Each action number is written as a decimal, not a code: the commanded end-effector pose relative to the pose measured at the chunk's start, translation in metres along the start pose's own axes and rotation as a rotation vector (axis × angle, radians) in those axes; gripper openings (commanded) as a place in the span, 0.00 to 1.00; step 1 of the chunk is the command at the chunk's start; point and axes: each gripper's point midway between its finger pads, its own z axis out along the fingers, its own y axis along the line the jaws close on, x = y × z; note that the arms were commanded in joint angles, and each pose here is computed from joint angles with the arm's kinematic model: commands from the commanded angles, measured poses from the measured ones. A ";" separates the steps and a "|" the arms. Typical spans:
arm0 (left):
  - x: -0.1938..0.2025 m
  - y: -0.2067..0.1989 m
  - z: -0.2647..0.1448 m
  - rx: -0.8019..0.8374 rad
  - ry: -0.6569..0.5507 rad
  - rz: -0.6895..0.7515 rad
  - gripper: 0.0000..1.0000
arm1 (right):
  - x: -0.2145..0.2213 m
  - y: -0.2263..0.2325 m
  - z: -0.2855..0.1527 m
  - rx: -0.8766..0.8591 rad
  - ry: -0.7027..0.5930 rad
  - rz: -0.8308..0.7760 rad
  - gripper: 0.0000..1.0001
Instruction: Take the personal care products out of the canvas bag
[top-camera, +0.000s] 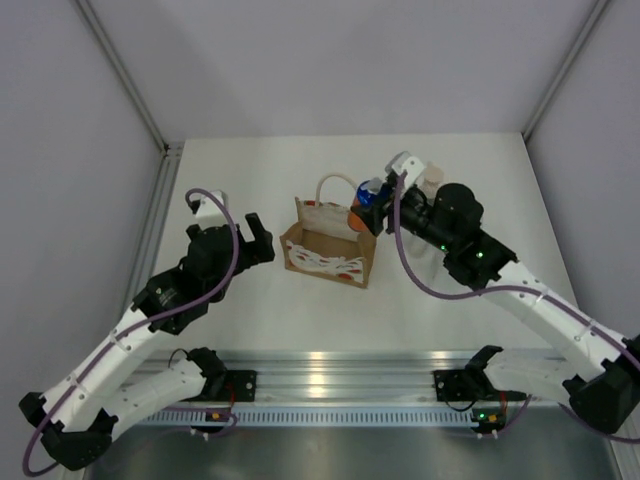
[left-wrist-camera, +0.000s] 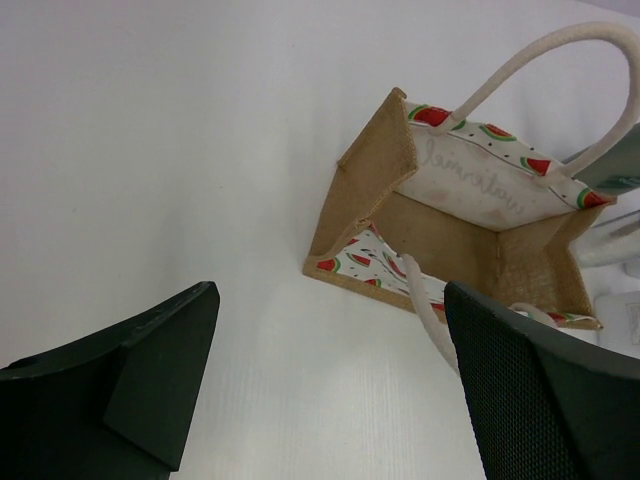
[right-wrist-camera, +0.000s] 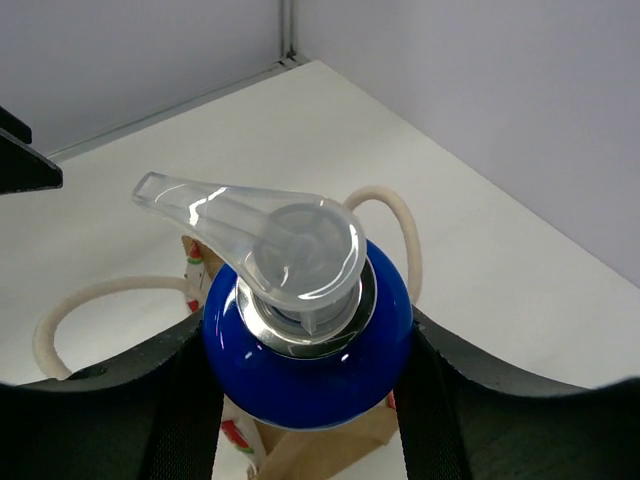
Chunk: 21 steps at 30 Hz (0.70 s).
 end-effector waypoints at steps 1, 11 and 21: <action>-0.005 0.003 -0.005 0.003 0.000 0.059 0.98 | -0.043 -0.013 -0.036 0.109 -0.107 0.016 0.00; -0.011 0.003 -0.025 0.050 0.047 0.143 0.98 | 0.014 -0.011 -0.073 0.170 -0.054 0.057 0.00; 0.002 0.015 -0.024 0.032 0.080 0.242 0.98 | 0.084 0.003 -0.079 0.138 -0.004 0.085 0.00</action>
